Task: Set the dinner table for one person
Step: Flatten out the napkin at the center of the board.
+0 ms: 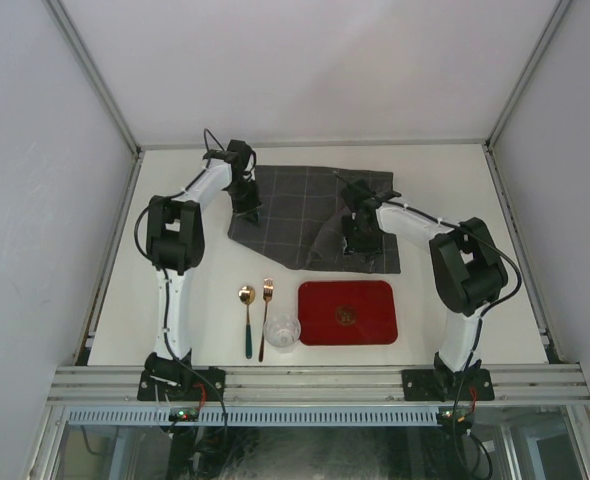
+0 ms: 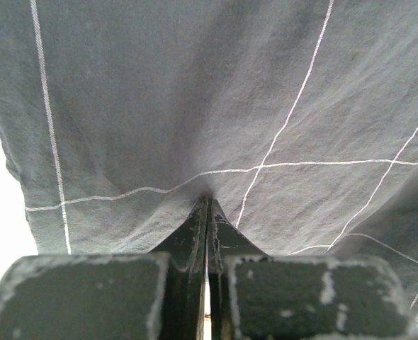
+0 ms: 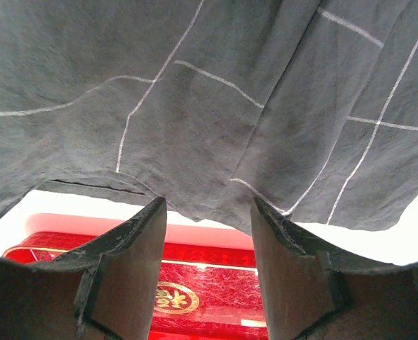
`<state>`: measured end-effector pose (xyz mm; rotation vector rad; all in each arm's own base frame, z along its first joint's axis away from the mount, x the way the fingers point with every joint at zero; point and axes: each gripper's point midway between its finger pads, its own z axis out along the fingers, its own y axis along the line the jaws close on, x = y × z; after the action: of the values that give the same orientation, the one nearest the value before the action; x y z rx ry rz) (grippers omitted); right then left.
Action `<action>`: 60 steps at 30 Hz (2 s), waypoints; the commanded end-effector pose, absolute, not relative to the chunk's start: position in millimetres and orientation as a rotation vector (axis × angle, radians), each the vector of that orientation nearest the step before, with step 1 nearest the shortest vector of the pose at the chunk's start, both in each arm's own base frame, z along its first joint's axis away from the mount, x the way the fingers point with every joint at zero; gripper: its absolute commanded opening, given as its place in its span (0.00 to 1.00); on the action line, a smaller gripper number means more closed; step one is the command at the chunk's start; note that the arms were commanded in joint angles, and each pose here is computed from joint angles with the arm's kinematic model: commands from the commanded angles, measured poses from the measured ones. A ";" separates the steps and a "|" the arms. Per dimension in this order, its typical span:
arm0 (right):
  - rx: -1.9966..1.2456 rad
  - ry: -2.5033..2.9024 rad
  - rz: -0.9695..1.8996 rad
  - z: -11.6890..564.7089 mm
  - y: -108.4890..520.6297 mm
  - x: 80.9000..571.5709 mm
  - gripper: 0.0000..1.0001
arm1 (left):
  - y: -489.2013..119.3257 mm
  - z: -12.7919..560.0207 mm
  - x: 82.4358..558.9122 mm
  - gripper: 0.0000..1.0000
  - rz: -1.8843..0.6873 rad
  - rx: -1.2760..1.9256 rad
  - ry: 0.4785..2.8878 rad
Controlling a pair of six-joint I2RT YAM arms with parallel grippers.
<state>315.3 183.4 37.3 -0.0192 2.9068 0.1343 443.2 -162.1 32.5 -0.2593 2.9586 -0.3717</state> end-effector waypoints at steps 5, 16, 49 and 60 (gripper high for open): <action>0.004 2.920 0.122 24.1 185.5 310.7 0.50 | -162.0 33.3 449.3 0.00 -0.375 -0.230 2.940; 0.011 2.953 0.131 9.4 187.9 309.6 0.37 | -161.1 32.3 448.1 0.00 -0.371 -0.232 2.944; 0.026 2.927 0.068 22.3 175.1 312.5 0.35 | -163.6 6.6 427.5 0.00 -0.412 -0.250 3.025; 0.015 2.899 0.020 34.0 173.9 325.0 0.36 | -163.4 8.8 424.4 0.00 -0.417 -0.247 3.018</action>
<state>309.1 174.9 19.1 0.0034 2.9544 0.0477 437.5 -165.6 18.9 -0.2700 2.9765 -0.4515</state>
